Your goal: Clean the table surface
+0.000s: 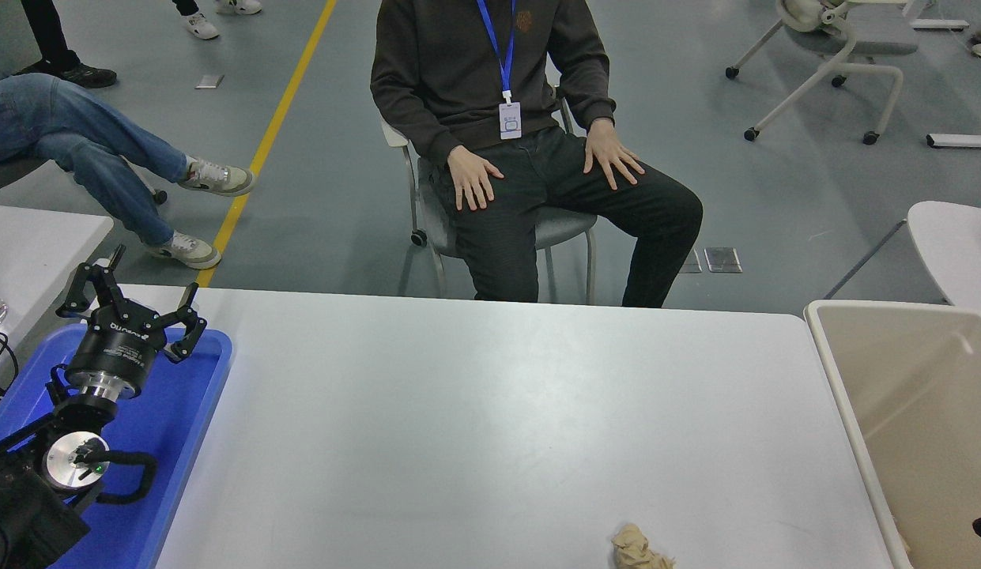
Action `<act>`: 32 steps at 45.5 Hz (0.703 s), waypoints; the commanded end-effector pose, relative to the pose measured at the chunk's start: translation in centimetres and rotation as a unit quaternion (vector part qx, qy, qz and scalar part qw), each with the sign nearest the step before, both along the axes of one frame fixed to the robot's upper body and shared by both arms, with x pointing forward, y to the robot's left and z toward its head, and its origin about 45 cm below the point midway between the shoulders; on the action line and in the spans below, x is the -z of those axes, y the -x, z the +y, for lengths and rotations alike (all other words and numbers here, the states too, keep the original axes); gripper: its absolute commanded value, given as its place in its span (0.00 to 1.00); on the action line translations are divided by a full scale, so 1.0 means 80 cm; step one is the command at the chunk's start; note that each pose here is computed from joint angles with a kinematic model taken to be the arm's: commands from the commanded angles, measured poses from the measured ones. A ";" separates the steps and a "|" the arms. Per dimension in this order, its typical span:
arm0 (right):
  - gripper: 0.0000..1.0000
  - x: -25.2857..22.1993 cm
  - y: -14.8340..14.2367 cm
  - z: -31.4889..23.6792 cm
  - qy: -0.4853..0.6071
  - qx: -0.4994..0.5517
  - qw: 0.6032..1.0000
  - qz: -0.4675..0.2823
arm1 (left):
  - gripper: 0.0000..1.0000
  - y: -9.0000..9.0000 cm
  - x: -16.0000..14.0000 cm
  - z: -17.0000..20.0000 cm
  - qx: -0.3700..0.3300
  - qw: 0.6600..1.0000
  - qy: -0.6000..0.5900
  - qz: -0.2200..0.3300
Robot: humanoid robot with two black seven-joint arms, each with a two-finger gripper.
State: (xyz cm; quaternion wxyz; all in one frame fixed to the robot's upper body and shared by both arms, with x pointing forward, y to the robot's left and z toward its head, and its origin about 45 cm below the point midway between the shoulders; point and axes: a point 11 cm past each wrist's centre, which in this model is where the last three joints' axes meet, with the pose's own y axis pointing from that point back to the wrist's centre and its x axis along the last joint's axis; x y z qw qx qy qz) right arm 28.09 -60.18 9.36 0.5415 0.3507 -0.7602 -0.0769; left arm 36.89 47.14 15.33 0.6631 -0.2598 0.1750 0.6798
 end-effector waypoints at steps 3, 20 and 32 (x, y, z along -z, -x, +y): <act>1.00 -0.014 0.007 -0.021 -0.099 0.084 0.987 -0.096 | 1.00 0.000 0.000 0.000 0.000 1.000 0.000 -0.001; 1.00 -0.047 -0.024 -0.024 -0.337 0.162 0.857 -0.355 | 1.00 0.000 0.000 0.000 0.000 1.000 0.000 0.000; 1.00 -0.086 -0.038 -0.015 -0.458 0.043 0.786 -0.414 | 1.00 0.000 0.000 0.000 0.000 1.000 0.000 0.000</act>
